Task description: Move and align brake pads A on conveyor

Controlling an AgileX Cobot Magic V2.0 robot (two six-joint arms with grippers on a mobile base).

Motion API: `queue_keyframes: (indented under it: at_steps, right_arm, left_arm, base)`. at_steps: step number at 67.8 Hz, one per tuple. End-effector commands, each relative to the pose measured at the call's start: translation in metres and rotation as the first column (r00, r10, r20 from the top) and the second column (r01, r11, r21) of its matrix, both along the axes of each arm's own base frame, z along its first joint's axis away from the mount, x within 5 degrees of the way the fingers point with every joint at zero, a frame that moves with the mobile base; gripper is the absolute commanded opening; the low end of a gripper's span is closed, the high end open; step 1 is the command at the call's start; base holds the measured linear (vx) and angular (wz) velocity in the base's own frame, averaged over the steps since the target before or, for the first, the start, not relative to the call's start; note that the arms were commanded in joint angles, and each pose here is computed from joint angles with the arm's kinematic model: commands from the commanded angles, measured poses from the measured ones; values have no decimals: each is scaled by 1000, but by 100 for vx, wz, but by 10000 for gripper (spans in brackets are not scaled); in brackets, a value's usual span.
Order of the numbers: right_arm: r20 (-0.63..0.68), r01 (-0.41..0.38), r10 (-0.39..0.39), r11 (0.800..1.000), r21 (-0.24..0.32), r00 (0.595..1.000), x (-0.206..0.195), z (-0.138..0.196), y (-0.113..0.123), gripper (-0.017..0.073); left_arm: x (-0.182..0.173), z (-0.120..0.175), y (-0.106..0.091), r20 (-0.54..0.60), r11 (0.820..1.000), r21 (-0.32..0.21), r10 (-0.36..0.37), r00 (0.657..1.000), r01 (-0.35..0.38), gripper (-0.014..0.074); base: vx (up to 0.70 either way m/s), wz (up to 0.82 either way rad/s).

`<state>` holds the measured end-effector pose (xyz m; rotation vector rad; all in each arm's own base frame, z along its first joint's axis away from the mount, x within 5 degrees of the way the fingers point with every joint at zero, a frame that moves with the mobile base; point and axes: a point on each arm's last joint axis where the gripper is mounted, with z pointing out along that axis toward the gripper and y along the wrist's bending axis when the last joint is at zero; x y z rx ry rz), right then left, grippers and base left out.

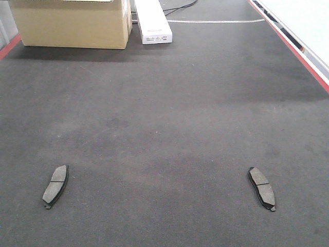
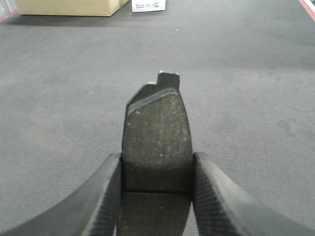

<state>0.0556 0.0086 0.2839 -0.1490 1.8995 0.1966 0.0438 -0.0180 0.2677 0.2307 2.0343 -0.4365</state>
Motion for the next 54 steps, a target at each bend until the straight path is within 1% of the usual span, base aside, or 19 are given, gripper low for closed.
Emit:
queue_keyframes:
  at_steps: [1, 19, 22, 29, 35, 37, 39, 43, 46, 49, 54]
  right_arm:
    - [120, -14, 13, 1000, 11, 993, 2, 18, 1, -4]
    - [120, -14, 13, 1000, 11, 993, 2, 18, 1, -4]
    - [120, -14, 13, 1000, 11, 993, 2, 18, 1, -4]
    - [120, -14, 13, 1000, 11, 993, 2, 18, 1, -4]
    - [120, -14, 13, 1000, 11, 993, 2, 18, 1, -4]
    - [120, -14, 13, 1000, 11, 993, 2, 18, 1, -4]
    - [120, -14, 13, 1000, 11, 993, 2, 18, 1, -4]
    - [120, -14, 13, 1000, 11, 993, 2, 18, 1, -4]
    - [120, -14, 13, 1000, 11, 993, 2, 18, 1, -4]
    - [120, -14, 13, 1000, 11, 993, 2, 18, 1, -4]
    - [120, -14, 13, 1000, 11, 993, 2, 18, 1, -4]
  left_arm:
    - [3, 18, -1, 122, 999, -44, -3, 993, 8, -6]
    - [4, 18, 0, 128, 999, -41, 9, 992, -3, -6]
    - [4, 18, 0, 122, 998, -56, 17, 992, -11, -6]
    - [4, 20, 0, 133, 998, -68, 18, 991, -9, -6]
    - [6, 23, -2, 136, 992, -125, 33, 990, -16, -6]
    - [8, 26, -4, 136, 990, -139, 36, 990, -17, -6]
    - [11, 29, -6, 133, 990, -140, 35, 991, -17, -6]
    - [18, 35, -10, 114, 993, -119, 30, 993, -16, -3]
    - [27, 41, -16, 93, 996, -84, 21, 995, -13, -2]
    - [40, 47, -24, 53, 999, -52, 17, 998, -14, 0]
    - [61, 58, -37, 4, 1000, -22, 16, 1000, -16, 1]
  base:
    - [0, 0]
    - [0, 0]
    - [0, 0]
    - [0, 0]
    - [0, 0]
    - [0, 0]
    - [0, 0]
    - [0, 0]
    - [0, 0]
    - [0, 0]
    - [0, 0]
